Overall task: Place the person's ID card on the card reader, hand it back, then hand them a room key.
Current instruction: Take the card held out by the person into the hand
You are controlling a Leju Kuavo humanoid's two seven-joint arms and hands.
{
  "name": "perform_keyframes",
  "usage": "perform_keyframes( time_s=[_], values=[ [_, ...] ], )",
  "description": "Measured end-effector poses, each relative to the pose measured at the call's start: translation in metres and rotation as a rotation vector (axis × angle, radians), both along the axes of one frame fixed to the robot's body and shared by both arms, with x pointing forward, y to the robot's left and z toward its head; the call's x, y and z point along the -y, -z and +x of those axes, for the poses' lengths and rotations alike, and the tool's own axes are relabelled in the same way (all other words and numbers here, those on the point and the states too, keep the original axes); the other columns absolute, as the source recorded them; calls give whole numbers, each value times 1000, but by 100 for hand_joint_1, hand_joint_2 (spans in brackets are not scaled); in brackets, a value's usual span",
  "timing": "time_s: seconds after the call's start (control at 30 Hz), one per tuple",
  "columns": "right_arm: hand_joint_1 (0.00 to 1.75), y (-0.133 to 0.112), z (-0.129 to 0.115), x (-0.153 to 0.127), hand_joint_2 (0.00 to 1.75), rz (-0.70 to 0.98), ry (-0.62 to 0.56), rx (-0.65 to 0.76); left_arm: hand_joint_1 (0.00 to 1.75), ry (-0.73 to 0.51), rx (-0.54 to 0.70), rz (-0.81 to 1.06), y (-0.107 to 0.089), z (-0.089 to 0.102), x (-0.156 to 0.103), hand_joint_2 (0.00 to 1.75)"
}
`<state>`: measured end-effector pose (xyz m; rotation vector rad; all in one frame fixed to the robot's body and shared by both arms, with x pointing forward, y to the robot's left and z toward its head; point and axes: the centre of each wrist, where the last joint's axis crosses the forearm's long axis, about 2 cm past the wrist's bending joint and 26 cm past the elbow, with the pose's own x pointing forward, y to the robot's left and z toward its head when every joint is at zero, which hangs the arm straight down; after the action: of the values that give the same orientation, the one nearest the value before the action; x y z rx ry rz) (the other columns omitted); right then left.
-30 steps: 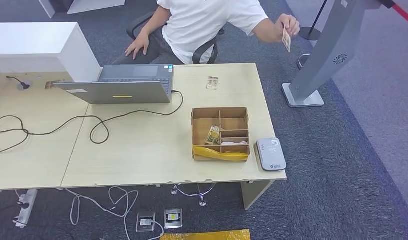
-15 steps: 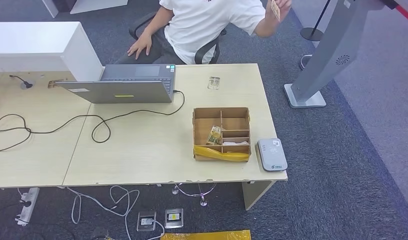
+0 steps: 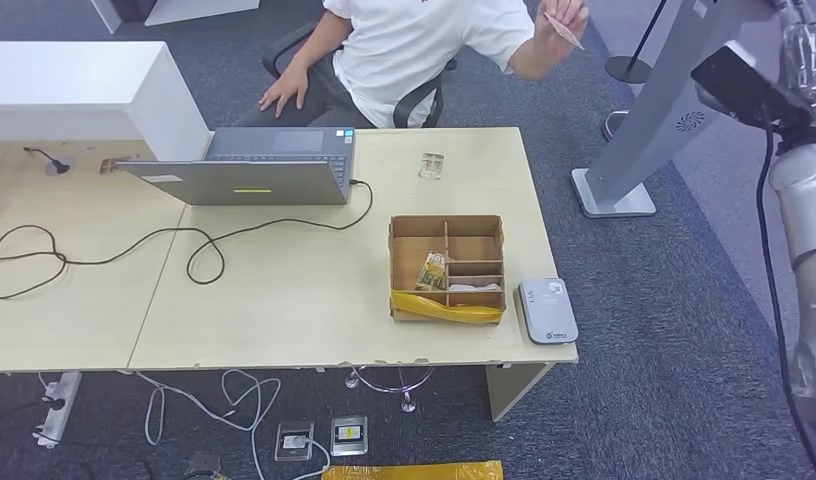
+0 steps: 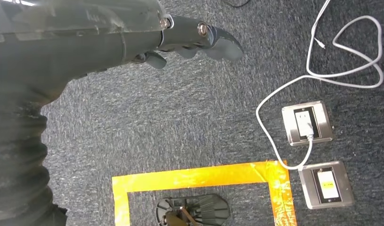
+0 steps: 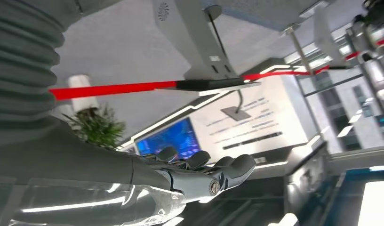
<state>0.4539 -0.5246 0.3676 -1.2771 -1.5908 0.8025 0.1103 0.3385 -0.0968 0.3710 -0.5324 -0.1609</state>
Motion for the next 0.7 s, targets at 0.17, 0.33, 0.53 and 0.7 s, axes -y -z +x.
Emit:
perform_keyframes(
  time_s=[0.17,0.33,0.53,0.7],
  values=[
    [0,-1,12,-29,175,-123,-83,-51,0,16,1,1,-1,2,-3,175],
    [0,0,25,-63,175,-233,-150,-86,0,30,6,7,-2,5,-6,175],
    [0,0,31,-82,175,-284,-188,-98,0,51,4,16,-3,8,-9,175],
    [0,2,34,-93,175,-306,-213,-107,0,51,-2,15,-3,8,-9,175]
  ],
)
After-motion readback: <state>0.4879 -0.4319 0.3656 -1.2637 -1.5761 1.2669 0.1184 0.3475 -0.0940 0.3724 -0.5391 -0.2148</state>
